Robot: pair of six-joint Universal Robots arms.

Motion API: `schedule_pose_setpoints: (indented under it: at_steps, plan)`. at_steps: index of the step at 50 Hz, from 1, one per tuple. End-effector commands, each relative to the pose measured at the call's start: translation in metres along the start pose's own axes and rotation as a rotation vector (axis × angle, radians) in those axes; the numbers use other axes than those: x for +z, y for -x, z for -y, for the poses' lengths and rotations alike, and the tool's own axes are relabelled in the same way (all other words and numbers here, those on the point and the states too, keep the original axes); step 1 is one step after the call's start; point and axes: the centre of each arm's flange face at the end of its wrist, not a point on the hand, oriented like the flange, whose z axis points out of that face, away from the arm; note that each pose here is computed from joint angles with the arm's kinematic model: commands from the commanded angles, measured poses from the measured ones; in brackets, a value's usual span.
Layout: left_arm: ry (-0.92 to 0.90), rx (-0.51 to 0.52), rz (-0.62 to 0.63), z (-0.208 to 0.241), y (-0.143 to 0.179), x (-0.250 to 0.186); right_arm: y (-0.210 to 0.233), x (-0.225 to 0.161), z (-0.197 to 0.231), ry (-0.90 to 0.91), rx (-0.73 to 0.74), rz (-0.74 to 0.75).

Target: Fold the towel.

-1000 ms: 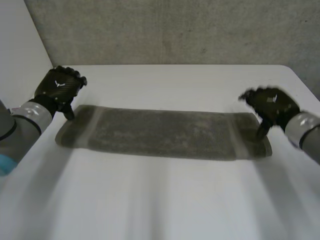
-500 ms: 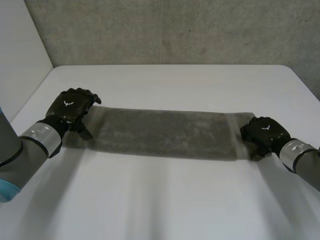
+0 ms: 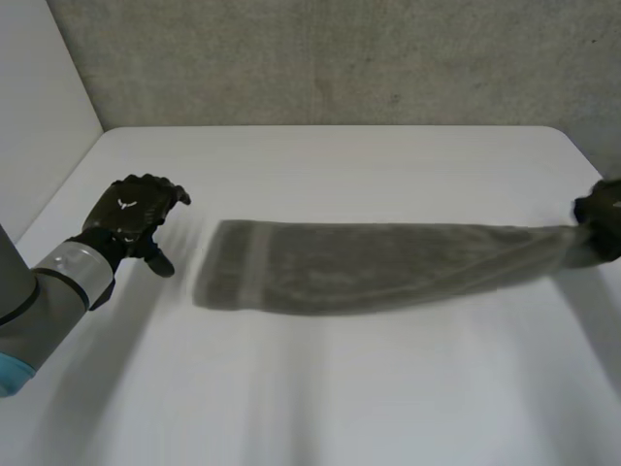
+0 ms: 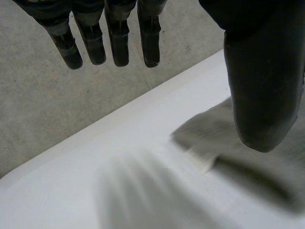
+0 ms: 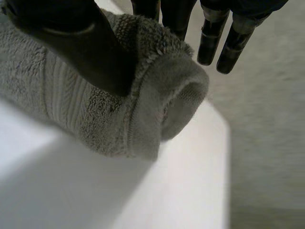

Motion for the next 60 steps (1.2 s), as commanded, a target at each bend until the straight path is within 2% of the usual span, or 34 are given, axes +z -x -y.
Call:
schedule_pose_setpoints:
  at_steps: [1, 3, 4, 6, 7, 9, 10, 11, 12, 14, 15, 17, 18, 20, 21, 23, 25, 30, 34, 36, 37, 39, 40, 43, 44, 50, 52, 53, 55, 60]
  plan:
    - [0.000, -0.001, 0.010, 0.000, 0.004, 0.000, -0.036, -0.001, 0.045, -0.070, -0.106, -0.033]
    - [0.000, -0.001, 0.010, 0.000, 0.004, 0.000, -0.022, -0.005, 0.083, -0.140, -0.137, 0.001]
    - [0.000, -0.001, 0.010, 0.000, 0.004, 0.000, -0.022, -0.005, 0.083, -0.141, -0.137, 0.001]
    - [0.000, 0.000, 0.010, 0.000, 0.003, 0.000, 0.019, -0.011, 0.126, -0.248, -0.184, 0.083]
    - [0.000, 0.000, 0.010, 0.000, 0.003, 0.000, 0.020, -0.011, 0.126, -0.249, -0.185, 0.083]
    - [0.000, 0.000, 0.012, 0.000, 0.003, 0.000, 0.076, -0.023, 0.162, -0.338, -0.216, 0.183]
    - [0.000, 0.000, 0.012, 0.000, 0.003, 0.000, 0.077, -0.023, 0.162, -0.338, -0.216, 0.183]
    - [-0.001, 0.000, 0.012, 0.001, 0.003, 0.000, 0.110, -0.032, 0.177, -0.372, -0.233, 0.234]
    - [-0.001, 0.000, 0.012, 0.001, 0.003, 0.000, 0.110, -0.033, 0.177, -0.373, -0.234, 0.235]
    - [-0.001, 0.002, 0.012, 0.001, 0.003, 0.000, 0.176, -0.047, 0.192, -0.412, -0.260, 0.336]
    - [-0.001, 0.002, 0.012, 0.001, 0.003, 0.000, 0.176, -0.047, 0.192, -0.412, -0.260, 0.336]
    - [-0.002, 0.002, 0.014, 0.001, 0.004, 0.000, 0.236, -0.059, 0.197, -0.466, -0.296, 0.419]
    - [-0.002, 0.002, 0.014, 0.001, 0.004, 0.000, 0.237, -0.059, 0.197, -0.466, -0.296, 0.419]
    - [-0.003, 0.002, 0.019, 0.001, 0.005, 0.001, 0.290, -0.062, 0.188, -0.500, -0.330, 0.479]
    - [-0.003, 0.002, 0.019, 0.001, 0.005, 0.001, 0.290, -0.062, 0.188, -0.500, -0.331, 0.479]
    - [0.000, 0.001, 0.020, 0.000, 0.006, 0.002, 0.329, -0.059, 0.170, -0.490, -0.359, 0.511]
    - [0.001, 0.001, 0.018, -0.001, 0.005, 0.002, 0.343, -0.056, 0.159, -0.468, -0.381, 0.507]
    - [-0.006, 0.002, 0.021, 0.002, 0.006, 0.003, 0.350, -0.051, 0.142, -0.420, -0.459, 0.444]
    - [-0.023, 0.002, 0.018, 0.007, 0.004, 0.004, 0.336, -0.056, 0.154, -0.428, -0.427, 0.398]
    - [-0.051, 0.009, 0.012, 0.016, 0.003, 0.006, 0.312, -0.070, 0.171, -0.446, -0.325, 0.372]
    - [-0.051, 0.009, 0.012, 0.016, 0.003, 0.006, 0.312, -0.070, 0.171, -0.446, -0.324, 0.371]
    - [-0.085, 0.016, -0.021, 0.028, -0.008, 0.008, 0.274, -0.078, 0.185, -0.453, -0.195, 0.319]
    - [-0.085, 0.016, -0.021, 0.028, -0.009, 0.008, 0.274, -0.078, 0.185, -0.453, -0.194, 0.319]
    - [-0.130, -0.003, -0.086, 0.042, -0.032, 0.009, 0.222, -0.083, 0.182, -0.402, -0.050, 0.256]
    - [-0.147, -0.022, -0.110, 0.048, -0.040, 0.009, 0.222, -0.083, 0.182, -0.402, -0.050, 0.255]
    - [-0.177, -0.112, -0.206, 0.061, -0.071, 0.007, 0.202, -0.084, 0.136, -0.275, 0.011, 0.295]
    - [-0.165, -0.148, -0.278, 0.059, -0.096, 0.007, 0.197, -0.083, 0.122, -0.234, 0.018, 0.300]
    - [-0.165, -0.148, -0.278, 0.059, -0.096, 0.007, 0.193, -0.081, 0.109, -0.194, 0.026, 0.300]
    - [-0.155, -0.145, -0.353, 0.055, -0.125, 0.003, 0.189, -0.080, 0.097, -0.158, 0.037, 0.300]
    - [-0.142, -0.140, -0.408, 0.046, -0.148, 0.006, 0.189, -0.083, 0.071, -0.080, 0.064, 0.318]
